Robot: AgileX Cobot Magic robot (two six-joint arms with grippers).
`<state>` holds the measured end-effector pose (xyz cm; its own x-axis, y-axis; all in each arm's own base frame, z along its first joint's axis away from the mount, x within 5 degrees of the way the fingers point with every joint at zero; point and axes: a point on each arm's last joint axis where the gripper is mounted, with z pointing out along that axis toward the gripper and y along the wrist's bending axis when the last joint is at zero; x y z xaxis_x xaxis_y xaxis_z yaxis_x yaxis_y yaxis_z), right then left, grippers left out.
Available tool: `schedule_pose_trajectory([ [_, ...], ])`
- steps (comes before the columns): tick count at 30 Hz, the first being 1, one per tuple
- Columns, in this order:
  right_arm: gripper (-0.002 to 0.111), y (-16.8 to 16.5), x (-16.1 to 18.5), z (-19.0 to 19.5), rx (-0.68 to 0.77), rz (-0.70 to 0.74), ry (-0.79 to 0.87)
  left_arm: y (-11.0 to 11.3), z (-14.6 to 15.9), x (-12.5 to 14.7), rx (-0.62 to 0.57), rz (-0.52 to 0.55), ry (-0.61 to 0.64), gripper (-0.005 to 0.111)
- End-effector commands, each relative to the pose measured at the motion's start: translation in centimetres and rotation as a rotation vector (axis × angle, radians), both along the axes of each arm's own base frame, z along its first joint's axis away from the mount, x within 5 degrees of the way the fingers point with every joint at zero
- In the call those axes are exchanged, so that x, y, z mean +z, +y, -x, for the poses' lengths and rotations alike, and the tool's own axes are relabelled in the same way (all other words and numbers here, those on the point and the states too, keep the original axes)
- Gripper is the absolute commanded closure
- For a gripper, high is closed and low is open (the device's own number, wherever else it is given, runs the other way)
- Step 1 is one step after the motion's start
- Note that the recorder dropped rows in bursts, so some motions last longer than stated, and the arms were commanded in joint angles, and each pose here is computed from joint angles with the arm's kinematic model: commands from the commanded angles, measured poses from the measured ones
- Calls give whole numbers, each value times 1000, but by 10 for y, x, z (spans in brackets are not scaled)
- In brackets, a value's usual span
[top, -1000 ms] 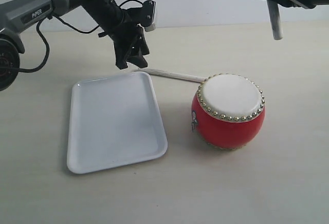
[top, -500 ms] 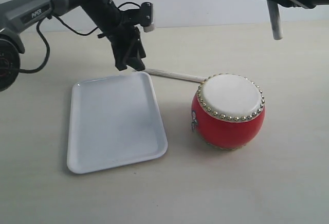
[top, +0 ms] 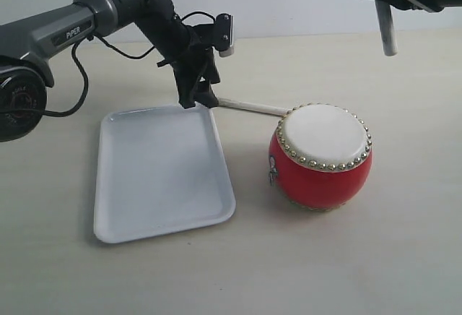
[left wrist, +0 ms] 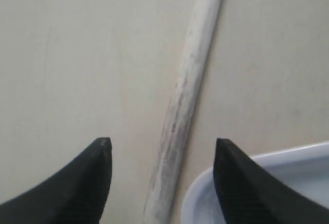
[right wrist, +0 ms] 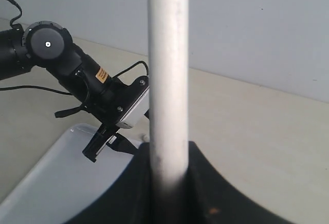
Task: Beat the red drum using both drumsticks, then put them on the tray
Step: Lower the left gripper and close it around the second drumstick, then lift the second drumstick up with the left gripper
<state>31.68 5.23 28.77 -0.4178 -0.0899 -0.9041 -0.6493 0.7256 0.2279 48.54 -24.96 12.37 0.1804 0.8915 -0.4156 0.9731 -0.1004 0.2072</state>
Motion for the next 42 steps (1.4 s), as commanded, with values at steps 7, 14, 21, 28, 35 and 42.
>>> schedule_pose_trajectory([
  [7, 108, -2, 2, -1, -5, -4, -12, 4, -5, -9, -10, 67, 11, 52],
  [14, 108, -2, 2, -1, -5, -5, -13, 7, -7, -18, -8, 22, -5, 52],
  [21, 108, -2, 3, -2, -7, -9, -14, 7, -5, -22, -36, -70, -30, 78],
  [28, 108, -1, 4, -2, -18, -32, -15, 2, -1, -24, -53, -150, -53, 79],
  [35, 108, -1, 4, -2, -17, -30, -19, 1, 0, -24, -43, -150, -48, 107],
  [42, 108, -1, 5, -3, -19, -34, -22, -1, -2, -10, -23, -126, -78, 107],
])
